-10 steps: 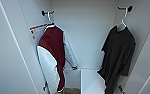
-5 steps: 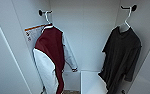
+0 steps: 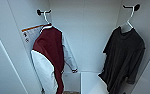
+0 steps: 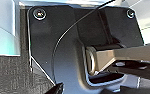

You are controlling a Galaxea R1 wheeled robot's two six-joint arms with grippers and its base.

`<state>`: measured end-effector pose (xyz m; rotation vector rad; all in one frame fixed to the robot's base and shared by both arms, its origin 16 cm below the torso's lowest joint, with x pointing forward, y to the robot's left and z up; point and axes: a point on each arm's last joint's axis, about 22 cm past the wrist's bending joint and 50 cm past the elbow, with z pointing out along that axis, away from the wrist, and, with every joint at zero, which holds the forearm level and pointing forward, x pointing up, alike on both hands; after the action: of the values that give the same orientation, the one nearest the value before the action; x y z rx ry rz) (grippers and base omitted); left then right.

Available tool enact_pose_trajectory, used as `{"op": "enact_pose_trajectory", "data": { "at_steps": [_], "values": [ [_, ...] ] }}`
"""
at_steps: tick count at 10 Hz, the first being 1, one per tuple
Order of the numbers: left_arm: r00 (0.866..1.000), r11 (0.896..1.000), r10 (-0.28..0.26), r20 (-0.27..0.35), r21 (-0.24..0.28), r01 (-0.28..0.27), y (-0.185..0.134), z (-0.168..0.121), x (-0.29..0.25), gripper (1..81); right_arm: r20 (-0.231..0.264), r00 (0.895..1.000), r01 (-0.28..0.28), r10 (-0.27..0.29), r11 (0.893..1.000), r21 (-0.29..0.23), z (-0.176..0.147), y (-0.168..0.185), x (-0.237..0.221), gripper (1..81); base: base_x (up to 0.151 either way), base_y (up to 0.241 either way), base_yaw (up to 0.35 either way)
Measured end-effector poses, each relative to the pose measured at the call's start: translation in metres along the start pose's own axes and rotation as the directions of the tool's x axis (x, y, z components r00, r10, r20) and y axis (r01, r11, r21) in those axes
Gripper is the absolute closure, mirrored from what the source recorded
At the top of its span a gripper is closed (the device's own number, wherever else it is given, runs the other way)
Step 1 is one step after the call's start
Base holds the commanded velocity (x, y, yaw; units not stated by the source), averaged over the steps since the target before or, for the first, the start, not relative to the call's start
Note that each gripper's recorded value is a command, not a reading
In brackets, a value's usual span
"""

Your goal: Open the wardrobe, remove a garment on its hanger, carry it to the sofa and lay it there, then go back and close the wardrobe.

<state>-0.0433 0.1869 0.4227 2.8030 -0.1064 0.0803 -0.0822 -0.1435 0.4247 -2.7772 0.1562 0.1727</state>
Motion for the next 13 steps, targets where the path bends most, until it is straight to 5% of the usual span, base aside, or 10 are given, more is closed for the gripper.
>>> {"op": "enact_pose_trajectory", "data": {
  "at_steps": [4,6,10,13],
  "values": [
    [1.000,1.000,0.013,0.008,-0.003,-0.013,0.001,0.000,0.000,1.0,-0.005,1.000,-0.014,0.014,1.000,0.000,0.000,0.001,-0.005,1.0,0.000,0.000,0.000],
    [0.998,0.998,0.063,0.027,-0.017,-0.062,0.005,0.004,0.009,1.0,-0.039,0.997,-0.072,0.072,0.997,0.004,0.000,0.001,-0.011,1.0,0.000,0.000,0.000],
    [0.978,0.980,0.196,0.066,-0.042,-0.193,0.009,0.010,0.035,1.0,-0.095,0.974,-0.205,0.205,0.979,0.018,0.001,0.001,-0.031,1.0,0.000,0.000,0.000],
    [0.954,0.955,0.296,0.055,-0.051,-0.293,0.014,0.013,0.071,1.0,-0.148,0.948,-0.277,0.281,0.960,0.042,0.004,-0.003,-0.035,1.0,0.000,0.000,0.000]
  ]
}}
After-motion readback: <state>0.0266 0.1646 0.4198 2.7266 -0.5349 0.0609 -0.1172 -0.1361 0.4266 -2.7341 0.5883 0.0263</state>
